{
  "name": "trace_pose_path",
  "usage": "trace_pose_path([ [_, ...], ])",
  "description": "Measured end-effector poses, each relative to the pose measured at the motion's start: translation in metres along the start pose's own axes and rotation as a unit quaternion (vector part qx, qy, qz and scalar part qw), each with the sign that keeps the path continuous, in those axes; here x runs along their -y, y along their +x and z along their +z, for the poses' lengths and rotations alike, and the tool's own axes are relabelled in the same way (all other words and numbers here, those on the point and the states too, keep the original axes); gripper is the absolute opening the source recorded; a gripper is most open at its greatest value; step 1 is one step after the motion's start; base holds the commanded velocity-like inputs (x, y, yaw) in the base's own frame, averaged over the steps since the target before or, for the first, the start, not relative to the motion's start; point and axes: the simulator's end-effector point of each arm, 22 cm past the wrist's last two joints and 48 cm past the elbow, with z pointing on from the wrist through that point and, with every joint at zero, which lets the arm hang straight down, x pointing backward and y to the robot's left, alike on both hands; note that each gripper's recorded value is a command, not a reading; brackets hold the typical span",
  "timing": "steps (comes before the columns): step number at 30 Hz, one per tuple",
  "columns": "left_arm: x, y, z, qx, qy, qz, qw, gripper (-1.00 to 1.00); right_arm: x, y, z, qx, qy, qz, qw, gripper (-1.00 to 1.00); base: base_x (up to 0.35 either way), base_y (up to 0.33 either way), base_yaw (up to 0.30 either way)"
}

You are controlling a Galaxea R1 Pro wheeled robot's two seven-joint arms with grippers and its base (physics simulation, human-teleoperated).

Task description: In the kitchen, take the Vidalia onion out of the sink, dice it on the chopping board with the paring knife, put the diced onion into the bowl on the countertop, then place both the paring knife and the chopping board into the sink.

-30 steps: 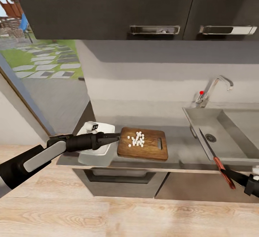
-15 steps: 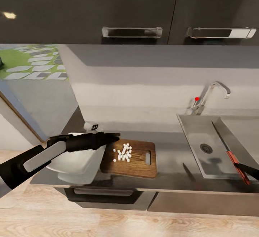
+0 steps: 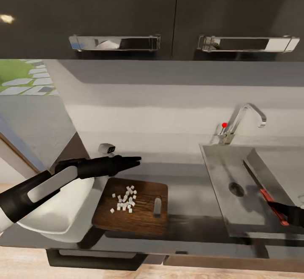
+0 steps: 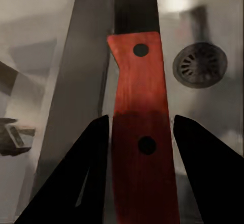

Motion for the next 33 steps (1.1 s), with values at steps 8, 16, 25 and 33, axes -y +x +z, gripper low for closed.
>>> trace_pose_path([
  [8, -0.002, 0.001, -0.001, -0.002, -0.002, -0.003, 1.0000, 1.00, 0.003, 0.000, 0.001, 0.002, 0.005, 0.004, 1.0000, -1.00, 0.152, -0.079, 0.000],
  [16, -0.003, 0.001, -0.002, -0.004, -0.003, -0.007, 1.0000, 1.00, -0.008, 0.025, 0.029, -0.039, 0.013, -0.012, 0.9991, -1.00, 0.008, 0.065, 0.000],
  [25, -0.003, 0.001, -0.002, -0.004, -0.003, -0.008, 1.0000, 1.00, 0.013, 0.040, 0.052, -0.001, 0.071, -0.015, 0.9973, -1.00, 0.000, 0.002, 0.000],
  [33, -0.004, 0.001, -0.003, -0.003, -0.004, -0.011, 0.9999, 1.00, 0.029, 0.059, 0.063, 0.011, 0.094, -0.003, 0.9955, -1.00, 0.000, 0.000, 0.000],
])
